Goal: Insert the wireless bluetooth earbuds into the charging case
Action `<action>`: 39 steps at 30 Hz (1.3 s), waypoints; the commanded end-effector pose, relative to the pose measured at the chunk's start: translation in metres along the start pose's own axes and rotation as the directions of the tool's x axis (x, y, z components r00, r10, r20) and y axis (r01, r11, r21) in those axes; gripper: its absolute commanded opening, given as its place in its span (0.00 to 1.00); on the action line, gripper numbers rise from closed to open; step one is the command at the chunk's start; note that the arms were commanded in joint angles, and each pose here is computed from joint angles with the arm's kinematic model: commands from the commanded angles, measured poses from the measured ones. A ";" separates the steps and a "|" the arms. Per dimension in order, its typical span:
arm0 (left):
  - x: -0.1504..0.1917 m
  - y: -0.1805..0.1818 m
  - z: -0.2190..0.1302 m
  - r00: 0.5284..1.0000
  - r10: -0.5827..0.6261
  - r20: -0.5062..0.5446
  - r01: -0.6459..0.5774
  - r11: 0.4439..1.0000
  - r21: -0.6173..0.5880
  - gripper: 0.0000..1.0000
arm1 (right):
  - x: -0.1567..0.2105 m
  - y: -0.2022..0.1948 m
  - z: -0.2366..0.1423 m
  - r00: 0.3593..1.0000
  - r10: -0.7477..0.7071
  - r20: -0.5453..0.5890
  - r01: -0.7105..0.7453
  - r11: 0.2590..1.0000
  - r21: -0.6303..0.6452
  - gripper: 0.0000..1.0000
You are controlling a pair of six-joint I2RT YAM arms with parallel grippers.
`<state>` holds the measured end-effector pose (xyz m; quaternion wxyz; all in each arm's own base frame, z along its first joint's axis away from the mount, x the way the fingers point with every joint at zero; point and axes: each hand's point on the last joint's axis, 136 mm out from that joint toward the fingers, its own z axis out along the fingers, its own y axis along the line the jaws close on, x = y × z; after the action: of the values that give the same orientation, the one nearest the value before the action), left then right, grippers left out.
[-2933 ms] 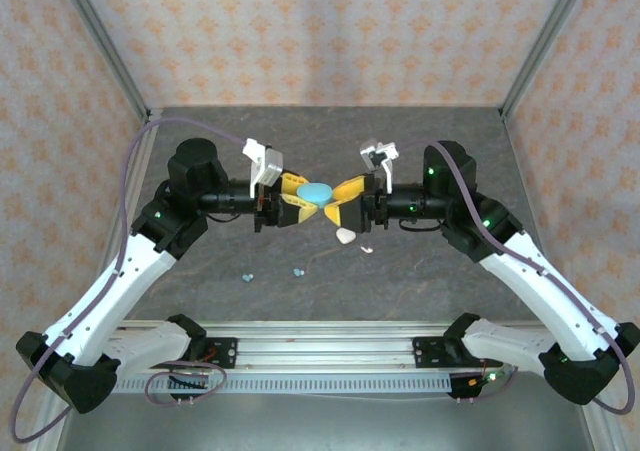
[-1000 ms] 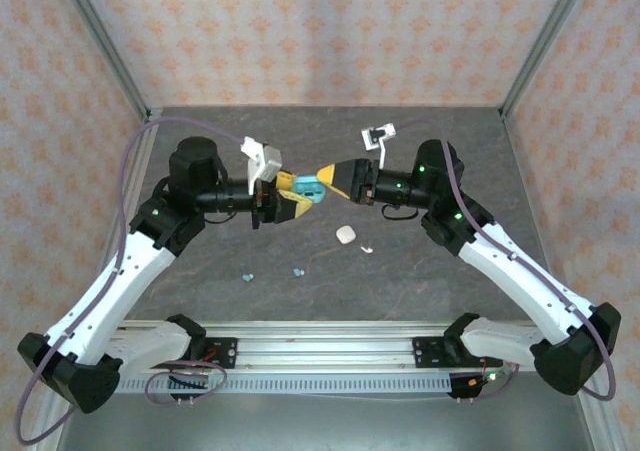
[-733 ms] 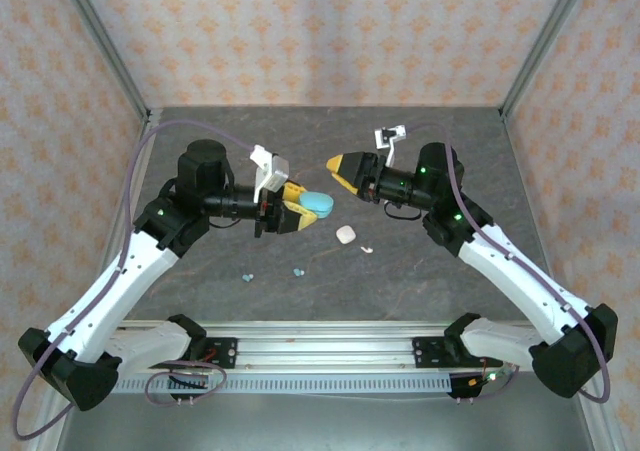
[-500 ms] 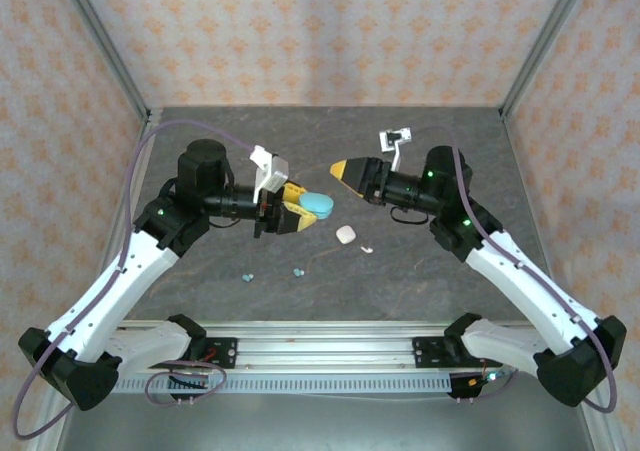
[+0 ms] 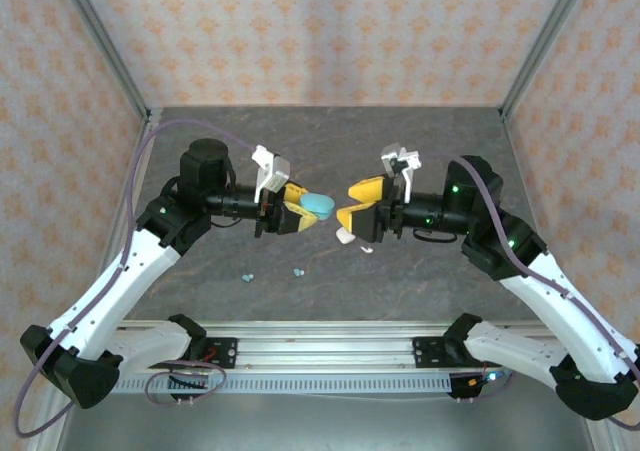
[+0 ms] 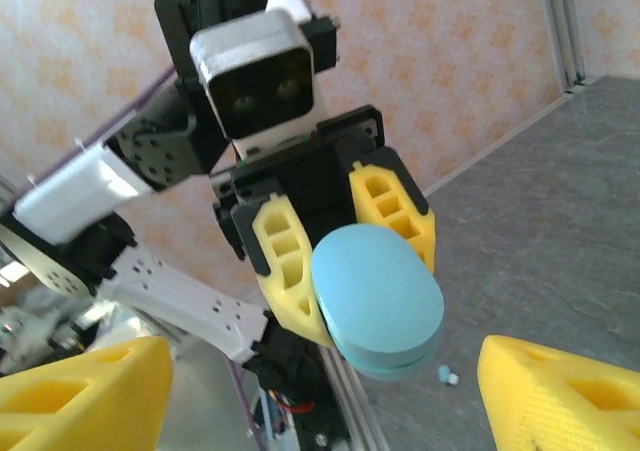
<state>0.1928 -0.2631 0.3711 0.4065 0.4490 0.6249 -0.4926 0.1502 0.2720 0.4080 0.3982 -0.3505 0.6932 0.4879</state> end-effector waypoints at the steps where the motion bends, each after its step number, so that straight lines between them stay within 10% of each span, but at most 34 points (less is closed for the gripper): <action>1: -0.015 -0.009 -0.003 0.998 0.048 0.031 -0.049 0.998 0.026 0.00 | 0.018 -0.012 0.009 0.988 -0.104 -0.115 0.111 0.992 0.061 0.80; 39: -0.009 -0.017 -0.005 0.998 0.057 0.017 -0.058 0.997 0.044 0.00 | -0.017 -0.032 0.033 0.993 -0.086 -0.087 0.097 0.986 0.134 0.64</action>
<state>0.1939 -0.2622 0.3697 0.4073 0.4488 0.6272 -0.4893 0.1849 0.2964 0.3850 0.3928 -0.3865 0.7325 0.3997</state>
